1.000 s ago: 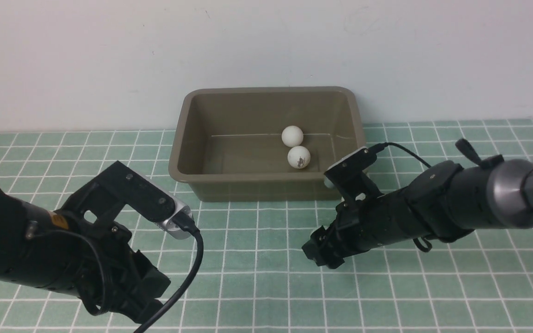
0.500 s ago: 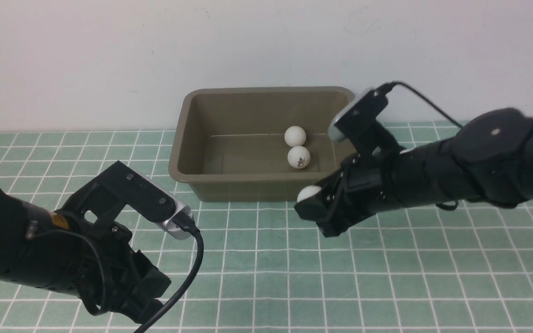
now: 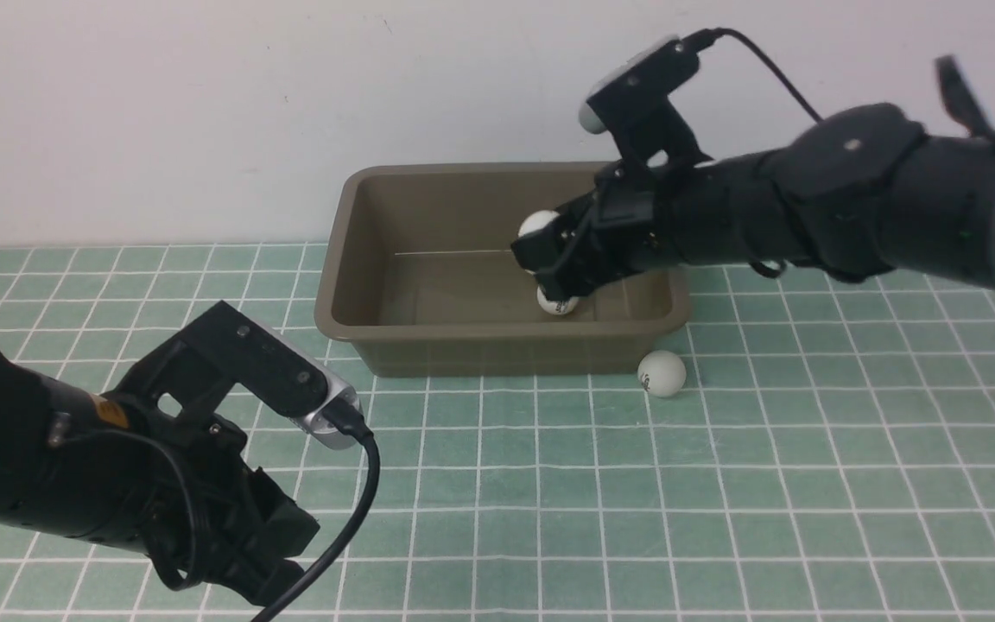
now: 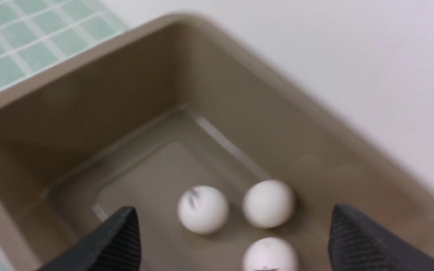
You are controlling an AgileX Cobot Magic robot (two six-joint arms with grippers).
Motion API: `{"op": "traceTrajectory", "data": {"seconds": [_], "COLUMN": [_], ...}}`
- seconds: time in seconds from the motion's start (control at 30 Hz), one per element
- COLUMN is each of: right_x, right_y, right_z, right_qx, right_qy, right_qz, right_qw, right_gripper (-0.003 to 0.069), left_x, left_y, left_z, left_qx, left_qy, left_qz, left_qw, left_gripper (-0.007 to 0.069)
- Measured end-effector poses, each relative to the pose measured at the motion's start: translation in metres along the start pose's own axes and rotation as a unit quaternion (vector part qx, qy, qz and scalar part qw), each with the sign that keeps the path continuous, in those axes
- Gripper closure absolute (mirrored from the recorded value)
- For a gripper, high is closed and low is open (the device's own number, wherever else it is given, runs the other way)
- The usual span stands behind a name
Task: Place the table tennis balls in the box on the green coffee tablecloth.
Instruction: 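Release the ping pong ball into the bin and lift the gripper away, then reach for and grasp a ping pong ball on the table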
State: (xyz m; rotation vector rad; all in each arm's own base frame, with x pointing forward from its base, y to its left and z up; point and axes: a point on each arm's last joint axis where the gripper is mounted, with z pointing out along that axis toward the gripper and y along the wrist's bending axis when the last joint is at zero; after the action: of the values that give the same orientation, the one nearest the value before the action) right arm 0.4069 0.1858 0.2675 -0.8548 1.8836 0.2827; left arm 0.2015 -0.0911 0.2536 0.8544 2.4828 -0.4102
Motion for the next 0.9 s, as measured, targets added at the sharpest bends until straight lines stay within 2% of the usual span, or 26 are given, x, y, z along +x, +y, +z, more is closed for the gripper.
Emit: {"op": "traceTrajectory", "data": {"seconds": [0.23, 0.43, 0.63, 0.83, 0.9], "right_x": [-0.019, -0.01, 0.011, 0.05, 0.075], "right_y": [-0.047, -0.07, -0.083, -0.07, -0.057], "right_z": [-0.067, -0.109, -0.125, -0.11, -0.096], "right_qx": [0.036, 0.036, 0.03, -0.026, -0.071], "right_qy": [-0.007, 0.057, 0.131, 0.191, 0.205], "right_qz": [-0.011, -0.029, -0.039, -0.083, -0.093], "right_qw": [0.999, 0.997, 0.99, 0.978, 0.972], "right_gripper": [0.0114, 0.0121, 0.0121, 0.0122, 0.0122], "left_x": [0.0, -0.001, -0.002, -0.003, -0.003], "left_y": [0.0, -0.001, 0.0, 0.001, 0.001], "left_z": [0.0, 0.0, 0.0, 0.0, 0.0], "left_qx": [0.001, 0.003, 0.0, -0.005, -0.005], "left_qy": [-0.001, -0.004, -0.01, -0.017, -0.017], "left_qz": [-0.001, -0.005, -0.006, 0.014, 0.02], "left_qw": [1.0, 1.0, 1.0, 1.0, 1.0], "left_gripper": [0.0482, 0.0482, 0.0482, 0.0482, 0.0482]}}
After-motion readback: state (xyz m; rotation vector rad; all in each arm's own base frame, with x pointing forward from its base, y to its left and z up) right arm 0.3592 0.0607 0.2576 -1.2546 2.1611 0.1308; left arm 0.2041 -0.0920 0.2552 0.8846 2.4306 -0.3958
